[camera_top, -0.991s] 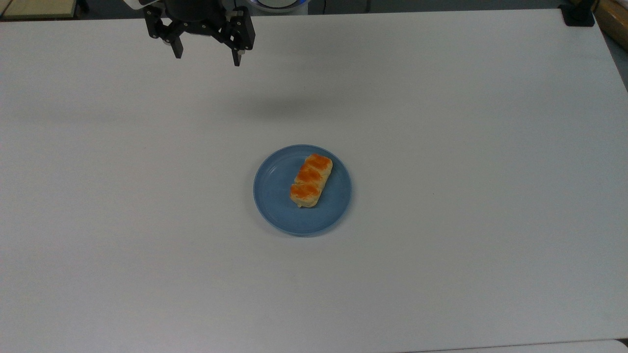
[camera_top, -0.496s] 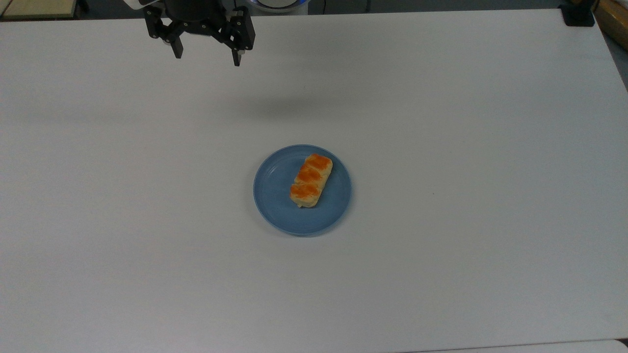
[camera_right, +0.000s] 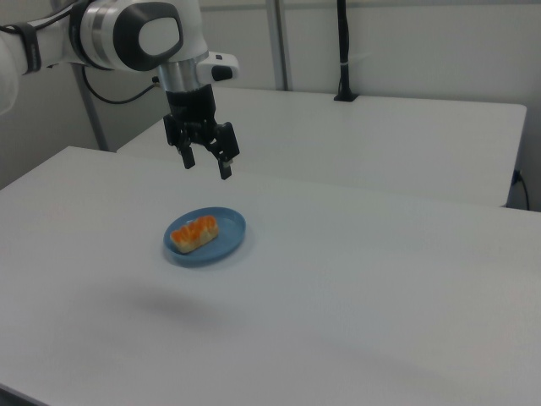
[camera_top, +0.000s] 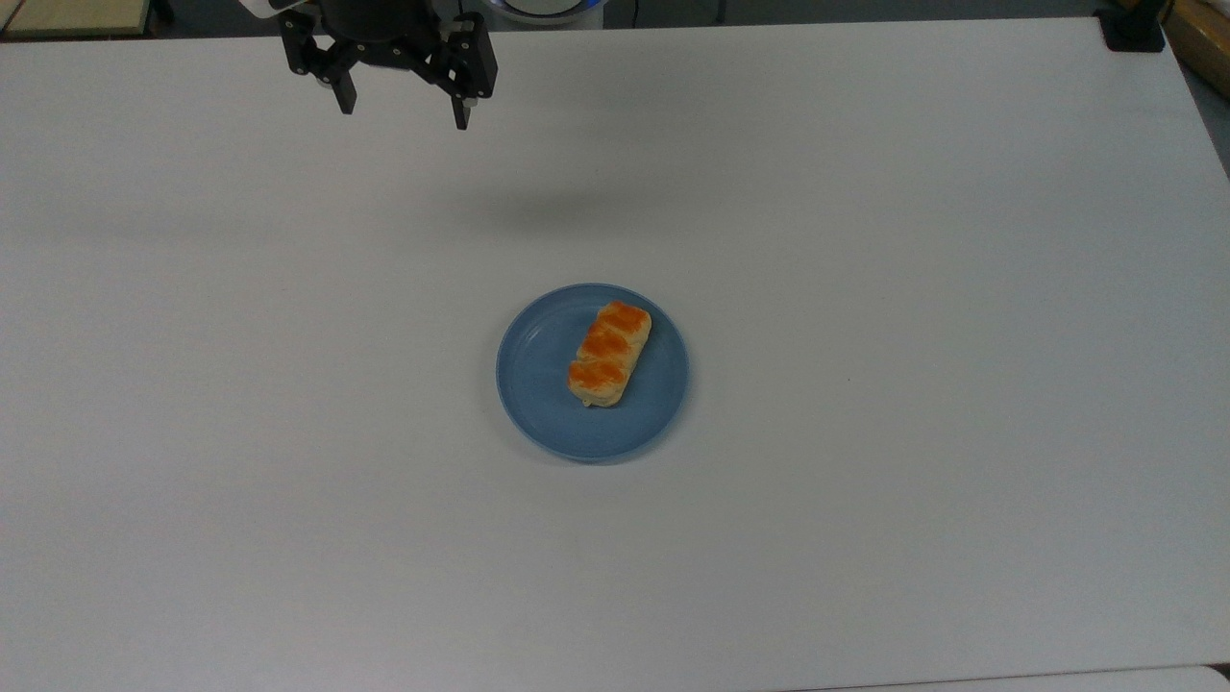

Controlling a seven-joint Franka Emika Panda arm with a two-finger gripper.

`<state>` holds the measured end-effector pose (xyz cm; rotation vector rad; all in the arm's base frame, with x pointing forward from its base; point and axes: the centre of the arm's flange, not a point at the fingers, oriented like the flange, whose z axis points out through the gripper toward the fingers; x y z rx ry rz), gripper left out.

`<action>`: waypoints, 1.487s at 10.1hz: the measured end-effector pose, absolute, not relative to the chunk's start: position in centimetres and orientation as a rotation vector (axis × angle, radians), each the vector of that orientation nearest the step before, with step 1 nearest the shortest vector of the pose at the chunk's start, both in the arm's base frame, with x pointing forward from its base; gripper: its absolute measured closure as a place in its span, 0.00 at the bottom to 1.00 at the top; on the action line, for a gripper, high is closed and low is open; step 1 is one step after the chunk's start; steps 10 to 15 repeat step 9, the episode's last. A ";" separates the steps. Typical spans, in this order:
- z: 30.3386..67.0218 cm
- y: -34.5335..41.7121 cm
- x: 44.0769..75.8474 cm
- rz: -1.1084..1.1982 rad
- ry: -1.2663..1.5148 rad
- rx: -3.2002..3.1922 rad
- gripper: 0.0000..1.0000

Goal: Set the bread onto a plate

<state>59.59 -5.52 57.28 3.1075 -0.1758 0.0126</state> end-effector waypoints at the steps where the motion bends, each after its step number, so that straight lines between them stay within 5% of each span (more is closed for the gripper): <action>1: 57.3 -5.8 59.6 0.012 -0.182 3.107 0.00; 15: 57.9 -6.1 59.3 0.029 -0.190 3.107 0.00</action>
